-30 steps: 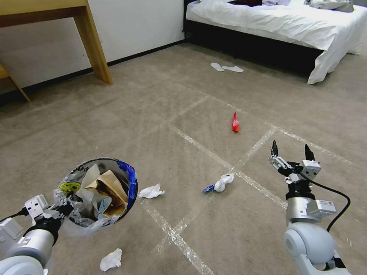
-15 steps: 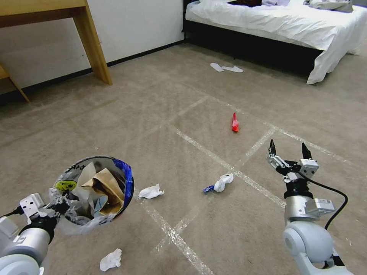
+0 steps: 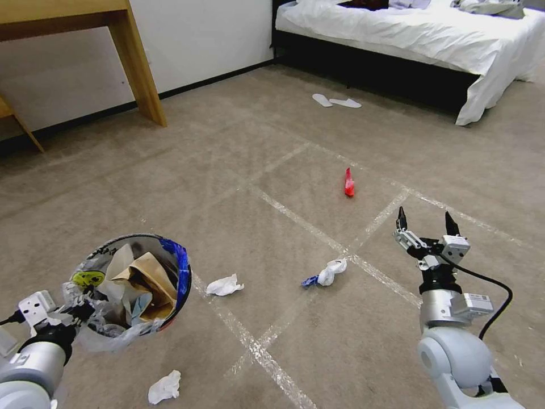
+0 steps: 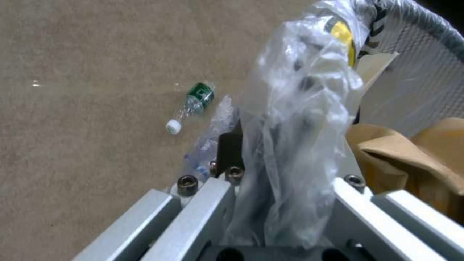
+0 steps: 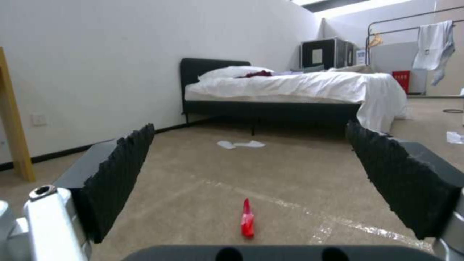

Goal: Pick up the trash bin and place the garbage on the floor into it.

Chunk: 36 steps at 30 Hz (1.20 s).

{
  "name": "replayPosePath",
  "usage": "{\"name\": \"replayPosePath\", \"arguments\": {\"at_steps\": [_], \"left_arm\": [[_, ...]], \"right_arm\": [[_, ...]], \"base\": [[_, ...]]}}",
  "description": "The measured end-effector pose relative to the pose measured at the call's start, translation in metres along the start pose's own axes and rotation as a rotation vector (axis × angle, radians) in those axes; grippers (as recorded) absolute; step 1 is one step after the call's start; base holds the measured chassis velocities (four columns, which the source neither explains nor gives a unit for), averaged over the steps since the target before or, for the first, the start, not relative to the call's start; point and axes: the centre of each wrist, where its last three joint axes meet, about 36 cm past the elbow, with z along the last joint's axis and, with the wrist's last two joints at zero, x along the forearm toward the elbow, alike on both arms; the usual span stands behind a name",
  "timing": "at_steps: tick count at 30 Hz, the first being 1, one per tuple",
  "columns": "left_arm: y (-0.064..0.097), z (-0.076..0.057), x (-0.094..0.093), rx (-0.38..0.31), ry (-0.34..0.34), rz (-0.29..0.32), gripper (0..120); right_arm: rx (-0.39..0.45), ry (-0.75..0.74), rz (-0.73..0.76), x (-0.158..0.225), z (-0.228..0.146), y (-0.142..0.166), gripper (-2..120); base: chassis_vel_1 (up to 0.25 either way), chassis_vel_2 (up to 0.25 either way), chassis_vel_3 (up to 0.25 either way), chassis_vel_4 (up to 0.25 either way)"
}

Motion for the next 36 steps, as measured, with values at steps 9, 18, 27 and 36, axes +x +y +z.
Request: {"name": "replayPosePath", "arguments": {"at_steps": [9,18,27,36], "left_arm": [[0.002,0.002,-0.002,0.006,0.006,-0.007,1],[0.003,0.003,-0.004,0.008,0.009,-0.007,1],[0.003,0.004,-0.006,0.009,0.012,-0.008,1],[0.003,0.008,-0.007,0.012,0.021,-0.019,1]], "right_arm": [[0.0,0.002,0.001,-0.002,0.002,0.0,100],[-0.04,0.032,0.016,-0.007,0.006,0.008,100],[-0.187,0.524,0.156,-0.044,0.005,0.051,100],[-0.416,1.024,0.24,-0.104,0.038,0.101,100]], "base": [[-0.046,0.043,0.039,-0.044],[-0.037,0.051,0.04,-0.041],[0.0,0.0,0.0,0.0],[0.0,0.0,0.0,0.0]]}}
